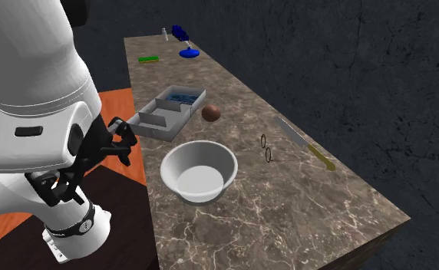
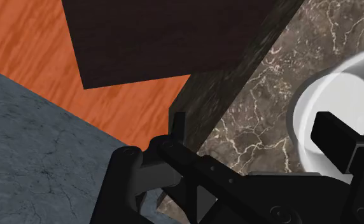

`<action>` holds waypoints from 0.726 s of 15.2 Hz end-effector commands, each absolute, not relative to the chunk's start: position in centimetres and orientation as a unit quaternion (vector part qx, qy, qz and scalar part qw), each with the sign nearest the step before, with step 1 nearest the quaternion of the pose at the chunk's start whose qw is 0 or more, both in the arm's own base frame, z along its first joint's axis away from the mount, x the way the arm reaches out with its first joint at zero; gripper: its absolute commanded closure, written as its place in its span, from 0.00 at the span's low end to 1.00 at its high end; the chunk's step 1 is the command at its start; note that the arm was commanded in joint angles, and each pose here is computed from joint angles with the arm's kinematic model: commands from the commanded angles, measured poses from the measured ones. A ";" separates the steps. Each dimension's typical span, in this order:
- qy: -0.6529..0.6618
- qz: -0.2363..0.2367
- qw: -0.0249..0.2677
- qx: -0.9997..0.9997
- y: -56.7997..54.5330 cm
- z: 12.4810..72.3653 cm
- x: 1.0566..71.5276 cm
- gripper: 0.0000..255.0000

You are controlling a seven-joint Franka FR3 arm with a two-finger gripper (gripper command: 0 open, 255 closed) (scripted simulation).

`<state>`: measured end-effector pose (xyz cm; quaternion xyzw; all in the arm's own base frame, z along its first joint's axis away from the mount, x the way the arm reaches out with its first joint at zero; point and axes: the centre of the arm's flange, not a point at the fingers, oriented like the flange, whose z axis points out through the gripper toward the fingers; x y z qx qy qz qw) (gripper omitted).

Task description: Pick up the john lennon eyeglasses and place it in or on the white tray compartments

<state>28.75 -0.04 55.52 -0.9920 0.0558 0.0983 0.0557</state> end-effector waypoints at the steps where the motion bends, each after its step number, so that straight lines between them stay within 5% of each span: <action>1: 0.056 0.098 0.056 -0.992 0.0 55.5 28.8 0.00; 11: 0.132 0.080 0.049 -0.987 12.4 52.2 30.9 0.00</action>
